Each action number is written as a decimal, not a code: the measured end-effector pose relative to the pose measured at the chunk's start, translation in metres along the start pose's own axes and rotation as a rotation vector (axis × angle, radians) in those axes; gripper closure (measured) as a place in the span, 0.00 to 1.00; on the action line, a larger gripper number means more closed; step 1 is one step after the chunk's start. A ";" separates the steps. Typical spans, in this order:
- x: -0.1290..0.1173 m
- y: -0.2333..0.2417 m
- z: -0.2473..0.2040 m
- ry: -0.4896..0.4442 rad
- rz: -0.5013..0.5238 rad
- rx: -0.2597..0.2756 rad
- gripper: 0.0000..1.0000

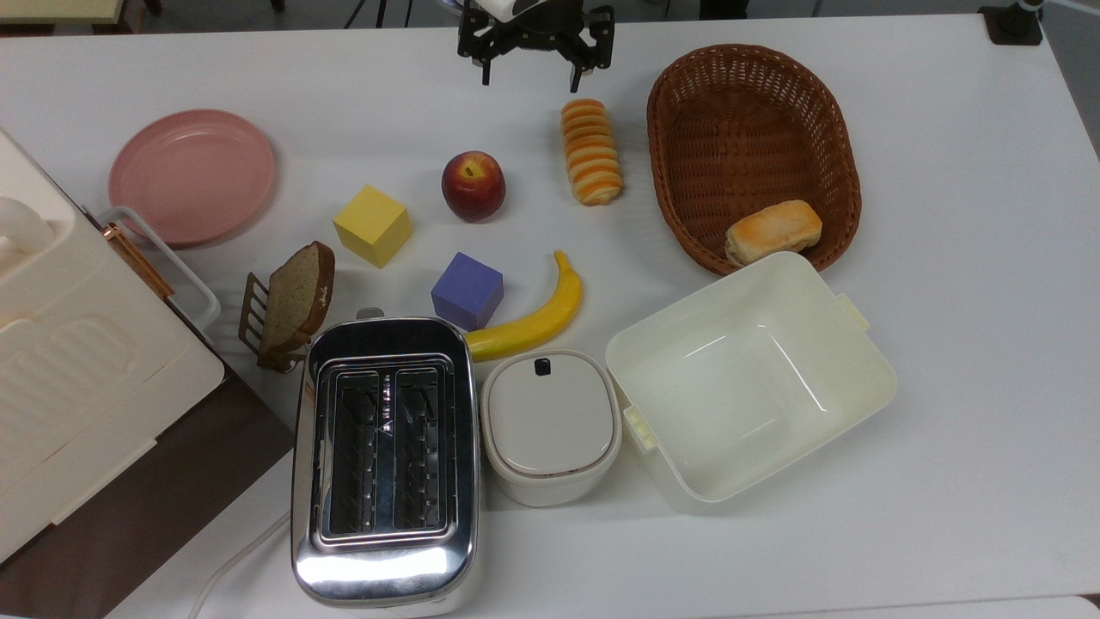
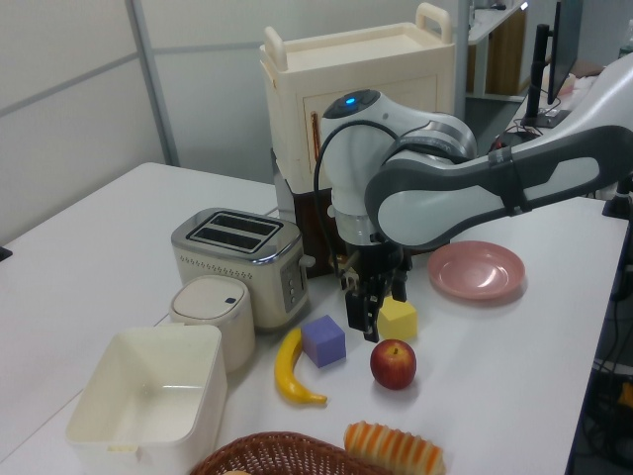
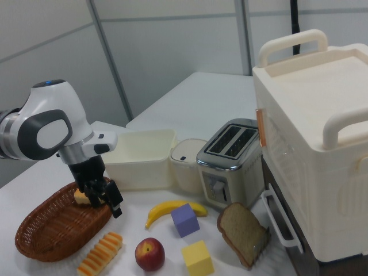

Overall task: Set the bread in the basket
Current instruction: 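Lower the open gripper over the orange striped loaf, then close the gripper on the orange striped loaf and lift it, then carry the loaf over the wicker basket beside the bread roll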

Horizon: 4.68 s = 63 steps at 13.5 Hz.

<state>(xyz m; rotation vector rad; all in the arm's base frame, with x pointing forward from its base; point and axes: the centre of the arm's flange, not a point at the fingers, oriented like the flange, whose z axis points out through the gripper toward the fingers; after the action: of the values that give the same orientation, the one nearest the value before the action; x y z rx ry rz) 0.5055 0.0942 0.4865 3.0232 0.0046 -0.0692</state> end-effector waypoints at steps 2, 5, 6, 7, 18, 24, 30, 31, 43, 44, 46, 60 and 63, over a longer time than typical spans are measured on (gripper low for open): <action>-0.001 0.005 -0.002 0.004 0.011 -0.001 0.00; -0.001 0.009 -0.003 0.005 0.017 -0.001 0.00; -0.001 0.009 -0.003 0.005 0.018 -0.001 0.00; -0.001 0.009 -0.003 0.005 0.018 -0.001 0.00; -0.023 -0.044 0.044 0.023 -0.071 0.004 0.00; -0.027 -0.029 0.074 0.022 -0.054 0.028 0.00; -0.026 -0.027 0.075 0.017 -0.090 0.049 0.04; -0.027 -0.031 0.078 0.011 -0.099 0.047 0.04; -0.006 -0.088 0.133 0.015 -0.229 -0.023 0.00; -0.005 -0.090 0.134 0.019 -0.234 -0.022 0.00; -0.004 -0.092 0.139 0.024 -0.234 -0.021 0.00; -0.001 -0.105 0.152 0.025 -0.226 -0.022 0.92; 0.001 -0.104 0.149 0.032 -0.225 -0.023 0.92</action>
<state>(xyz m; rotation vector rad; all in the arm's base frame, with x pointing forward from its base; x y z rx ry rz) 0.4993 0.1804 0.3259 2.9863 0.3456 -0.0409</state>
